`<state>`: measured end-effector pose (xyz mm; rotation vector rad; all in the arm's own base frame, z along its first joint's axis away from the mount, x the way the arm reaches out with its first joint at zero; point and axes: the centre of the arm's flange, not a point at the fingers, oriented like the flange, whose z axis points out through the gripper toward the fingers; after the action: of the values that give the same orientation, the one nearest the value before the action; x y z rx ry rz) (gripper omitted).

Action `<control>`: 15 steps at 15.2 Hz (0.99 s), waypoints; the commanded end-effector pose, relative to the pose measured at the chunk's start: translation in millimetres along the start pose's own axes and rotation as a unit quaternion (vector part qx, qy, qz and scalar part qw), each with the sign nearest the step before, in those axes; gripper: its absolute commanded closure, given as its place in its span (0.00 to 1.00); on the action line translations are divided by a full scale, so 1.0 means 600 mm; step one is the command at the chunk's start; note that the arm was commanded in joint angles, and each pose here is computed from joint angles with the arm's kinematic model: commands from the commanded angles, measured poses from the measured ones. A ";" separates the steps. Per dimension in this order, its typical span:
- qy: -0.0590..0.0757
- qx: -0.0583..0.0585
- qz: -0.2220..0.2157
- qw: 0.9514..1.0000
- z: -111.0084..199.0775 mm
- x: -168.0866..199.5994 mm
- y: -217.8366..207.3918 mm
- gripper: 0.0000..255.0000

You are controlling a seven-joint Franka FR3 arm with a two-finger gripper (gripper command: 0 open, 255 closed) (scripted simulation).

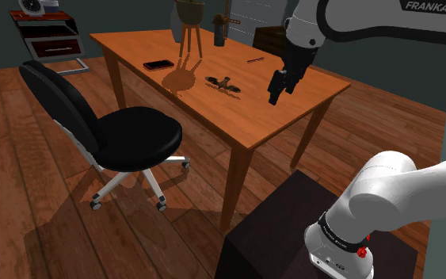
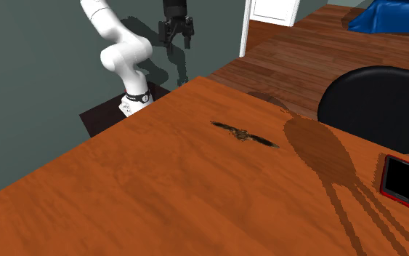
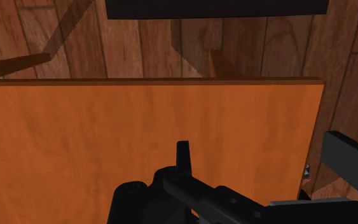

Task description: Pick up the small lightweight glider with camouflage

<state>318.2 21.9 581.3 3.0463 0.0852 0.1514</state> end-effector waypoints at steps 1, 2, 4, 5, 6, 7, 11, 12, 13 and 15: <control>0.000 0.000 0.000 1.000 0.000 0.000 0.000 0.00; -0.002 0.001 -0.001 1.000 0.006 0.021 0.009 0.00; -0.007 0.003 -0.003 1.000 0.019 0.062 0.026 0.00; -0.009 0.005 -0.003 1.000 0.026 0.083 0.034 0.00; -0.012 0.006 -0.004 1.000 0.033 0.103 0.042 0.00; -0.014 0.007 -0.005 1.000 0.040 0.124 0.051 0.00; -0.023 0.011 -0.008 1.000 0.069 0.206 0.084 0.00; -0.025 0.012 -0.009 1.000 0.076 0.227 0.092 0.00; -0.028 0.014 -0.010 0.999 0.084 0.247 0.100 0.00; -0.032 0.016 -0.012 0.999 0.099 0.288 0.116 0.00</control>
<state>484.8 -37.3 548.5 3.0754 0.1171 0.0581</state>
